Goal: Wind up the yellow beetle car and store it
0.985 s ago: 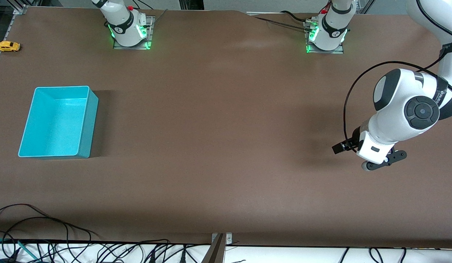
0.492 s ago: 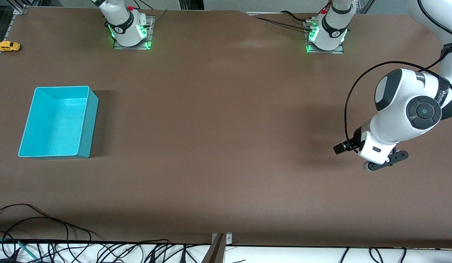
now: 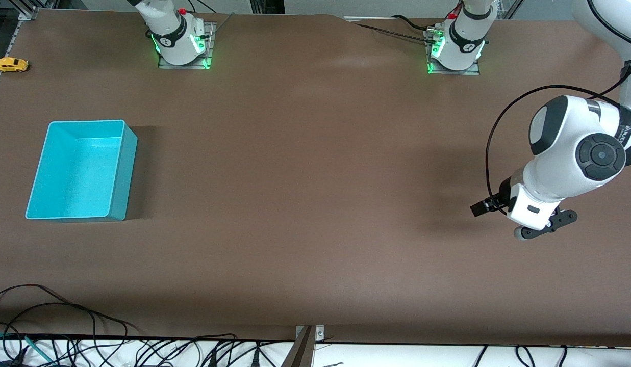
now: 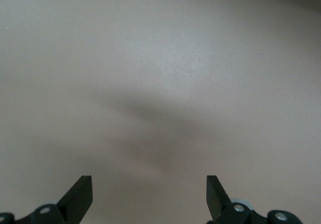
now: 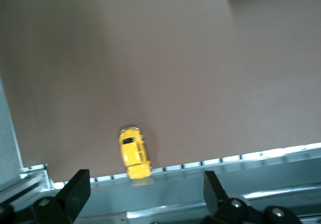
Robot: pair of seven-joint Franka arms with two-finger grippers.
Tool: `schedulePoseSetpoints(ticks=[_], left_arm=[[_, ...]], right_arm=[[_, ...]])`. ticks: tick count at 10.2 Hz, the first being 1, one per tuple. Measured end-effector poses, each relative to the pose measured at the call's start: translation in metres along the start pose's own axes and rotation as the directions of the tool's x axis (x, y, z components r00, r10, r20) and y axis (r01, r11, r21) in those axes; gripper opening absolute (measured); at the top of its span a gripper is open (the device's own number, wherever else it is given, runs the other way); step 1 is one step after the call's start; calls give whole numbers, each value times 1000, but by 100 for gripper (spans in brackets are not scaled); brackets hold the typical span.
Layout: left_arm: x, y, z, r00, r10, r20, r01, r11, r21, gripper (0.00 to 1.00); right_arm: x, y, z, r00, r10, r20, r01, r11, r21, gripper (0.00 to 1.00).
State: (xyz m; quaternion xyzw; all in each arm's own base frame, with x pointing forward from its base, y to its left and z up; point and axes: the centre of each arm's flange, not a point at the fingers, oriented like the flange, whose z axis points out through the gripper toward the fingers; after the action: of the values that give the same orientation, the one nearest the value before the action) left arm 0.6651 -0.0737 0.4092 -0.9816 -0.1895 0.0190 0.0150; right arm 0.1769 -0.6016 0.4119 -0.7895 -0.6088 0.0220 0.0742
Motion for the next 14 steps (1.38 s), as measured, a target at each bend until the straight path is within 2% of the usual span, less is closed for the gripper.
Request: schedulePoseSetpoints(ticks=[3,9,14], left_arm=[[-1,-3,1,1000,-3,15,3,1000,11,100],[0,-6,1,1000,-8,17,7,1000,12,100],[0,-6,1,1000,-7,17,7,1000,12,100]], right_arm=[[-24,-36,58,997,59,-51,-56,997,46,100],[-20,9,142,989,-2,-145,1,1000,-8,100],[-36,-11,186,982,25,-185,-24,1000,10,100]])
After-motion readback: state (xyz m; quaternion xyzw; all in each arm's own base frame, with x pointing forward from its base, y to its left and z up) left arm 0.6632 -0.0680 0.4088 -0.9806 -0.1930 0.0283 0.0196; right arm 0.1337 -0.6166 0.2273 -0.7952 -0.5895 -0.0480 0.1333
